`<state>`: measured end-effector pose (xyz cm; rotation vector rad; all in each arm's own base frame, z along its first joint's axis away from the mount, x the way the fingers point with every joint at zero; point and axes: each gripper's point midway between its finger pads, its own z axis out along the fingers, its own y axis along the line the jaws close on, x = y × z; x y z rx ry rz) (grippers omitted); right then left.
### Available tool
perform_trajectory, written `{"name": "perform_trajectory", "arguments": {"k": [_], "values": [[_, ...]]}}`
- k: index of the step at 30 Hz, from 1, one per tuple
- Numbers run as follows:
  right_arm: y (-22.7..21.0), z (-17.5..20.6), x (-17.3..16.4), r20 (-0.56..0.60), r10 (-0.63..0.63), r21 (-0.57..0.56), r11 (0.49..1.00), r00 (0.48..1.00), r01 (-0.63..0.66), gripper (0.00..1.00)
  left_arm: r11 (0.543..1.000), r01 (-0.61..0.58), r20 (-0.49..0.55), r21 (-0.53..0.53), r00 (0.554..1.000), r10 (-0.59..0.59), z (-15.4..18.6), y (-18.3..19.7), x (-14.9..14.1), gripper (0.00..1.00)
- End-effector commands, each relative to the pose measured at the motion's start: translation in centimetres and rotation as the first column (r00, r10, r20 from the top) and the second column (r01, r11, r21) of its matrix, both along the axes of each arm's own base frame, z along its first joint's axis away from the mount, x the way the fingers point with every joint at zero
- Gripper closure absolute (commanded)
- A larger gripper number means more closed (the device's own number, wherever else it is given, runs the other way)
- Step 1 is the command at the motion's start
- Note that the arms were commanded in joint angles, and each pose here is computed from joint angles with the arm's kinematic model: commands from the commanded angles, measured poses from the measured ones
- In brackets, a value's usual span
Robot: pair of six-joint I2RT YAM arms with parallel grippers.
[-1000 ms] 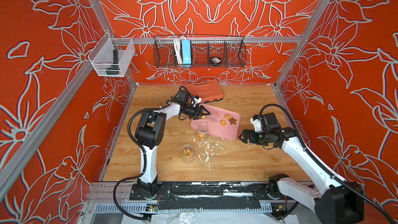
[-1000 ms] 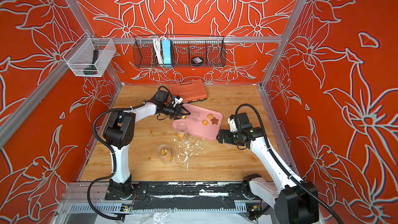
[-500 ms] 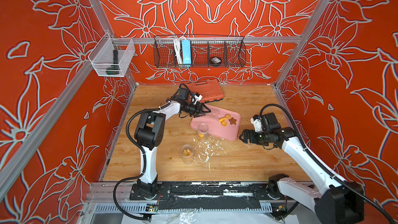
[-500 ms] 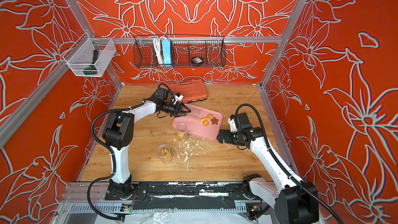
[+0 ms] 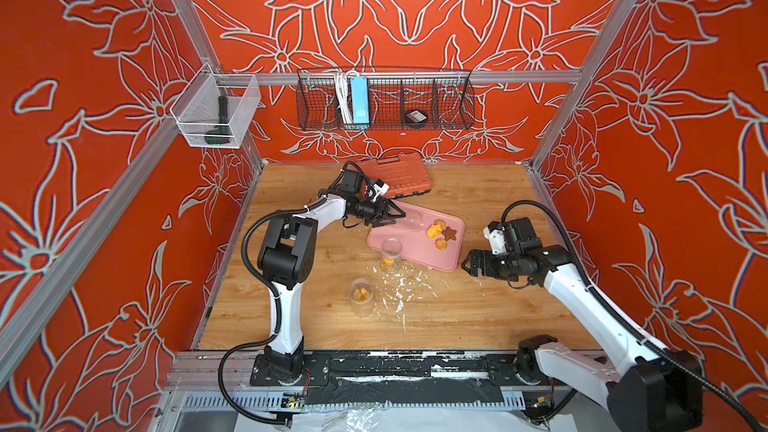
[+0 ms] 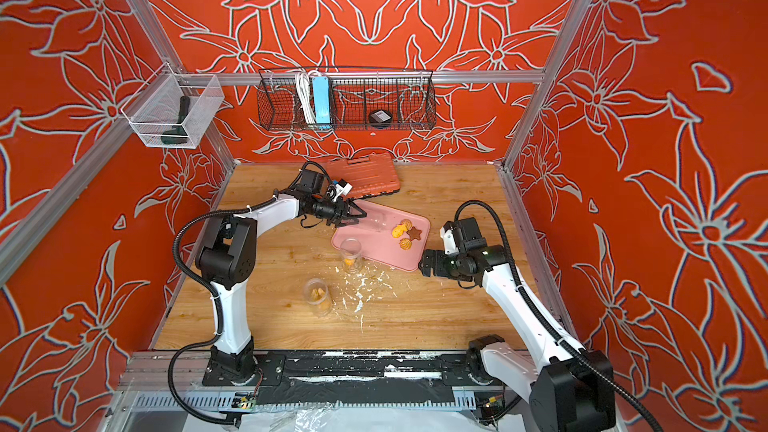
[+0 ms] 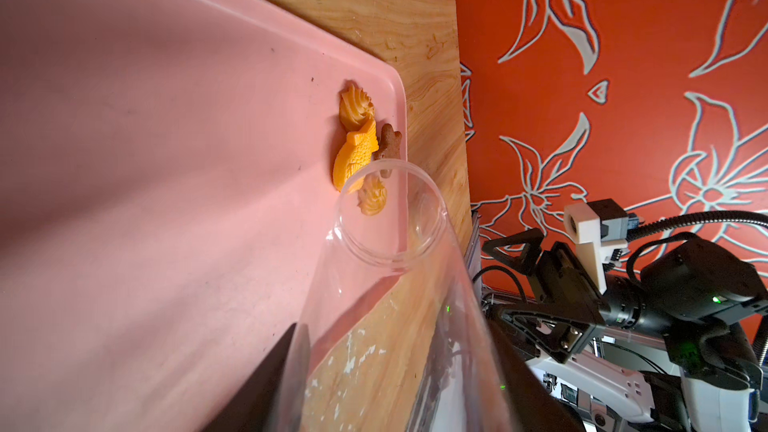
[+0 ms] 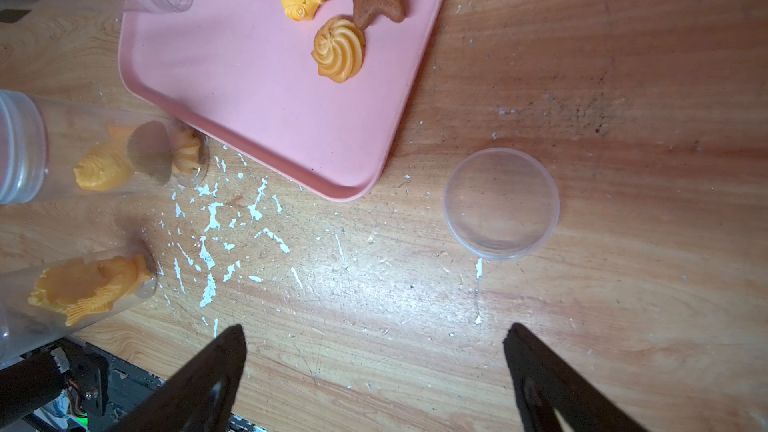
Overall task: Pour the cookies out of the jar
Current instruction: Pour the cookies in the jar onto the tray, then place the jar at the center of the board.
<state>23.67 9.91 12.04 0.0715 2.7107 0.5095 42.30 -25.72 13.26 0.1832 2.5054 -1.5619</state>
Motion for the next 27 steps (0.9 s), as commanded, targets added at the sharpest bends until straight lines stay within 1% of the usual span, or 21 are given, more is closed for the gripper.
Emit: {"name": "perform_trajectory", "arguments": {"k": [1, 5, 8, 13, 16, 20, 23, 25, 27], "values": [[0.7, 0.6, -0.4, -0.009, 0.012, 0.030, 0.999, 1.000, -0.012, 0.01, 0.999, 0.010, 0.137, -0.038, 0.991, -0.004, 6.2, 0.3, 0.2, 0.42], [1.8, 3.0, 0.0, 0.021, -0.008, 0.120, 0.993, 1.000, 0.006, 0.01, 0.997, 0.002, 0.227, -0.077, 0.974, 0.016, 11.3, 0.3, -0.2, 0.42], [2.7, 5.9, 0.5, 0.068, -0.029, 0.202, 0.979, 0.997, 0.015, 0.01, 0.991, 0.005, 0.278, -0.133, 0.960, 0.032, 14.7, 0.4, -1.4, 0.42], [4.2, 10.7, 1.2, 0.145, -0.067, 0.351, 0.936, 0.987, 0.011, 0.01, 0.981, 0.000, 0.329, -0.193, 0.942, 0.065, 18.0, 1.1, -3.9, 0.42], [5.2, 13.6, 1.4, 0.191, -0.065, 0.432, 0.902, 0.980, -0.025, 0.01, 0.978, -0.014, 0.352, -0.210, 0.932, 0.089, 19.3, 1.7, -5.3, 0.42], [5.6, 17.6, 1.6, 0.266, -0.060, 0.462, 0.884, 0.962, -0.072, 0.01, 0.976, -0.055, 0.409, -0.212, 0.902, 0.139, 20.7, 2.8, -7.1, 0.42], [6.1, 20.4, 1.8, 0.324, -0.049, 0.489, 0.864, 0.945, -0.123, 0.01, 0.971, -0.076, 0.442, -0.225, 0.881, 0.171, 21.2, 3.4, -8.6, 0.42], [6.6, 21.7, 2.0, 0.341, -0.047, 0.517, 0.844, 0.939, -0.146, 0.01, 0.965, -0.089, 0.456, -0.245, 0.868, 0.195, 21.3, 3.8, -9.6, 0.42], [7.3, 22.6, 2.2, 0.343, -0.033, 0.557, 0.812, 0.939, -0.175, 0.01, 0.958, -0.097, 0.470, -0.268, 0.855, 0.218, 21.4, 4.1, -10.6, 0.41]]}}
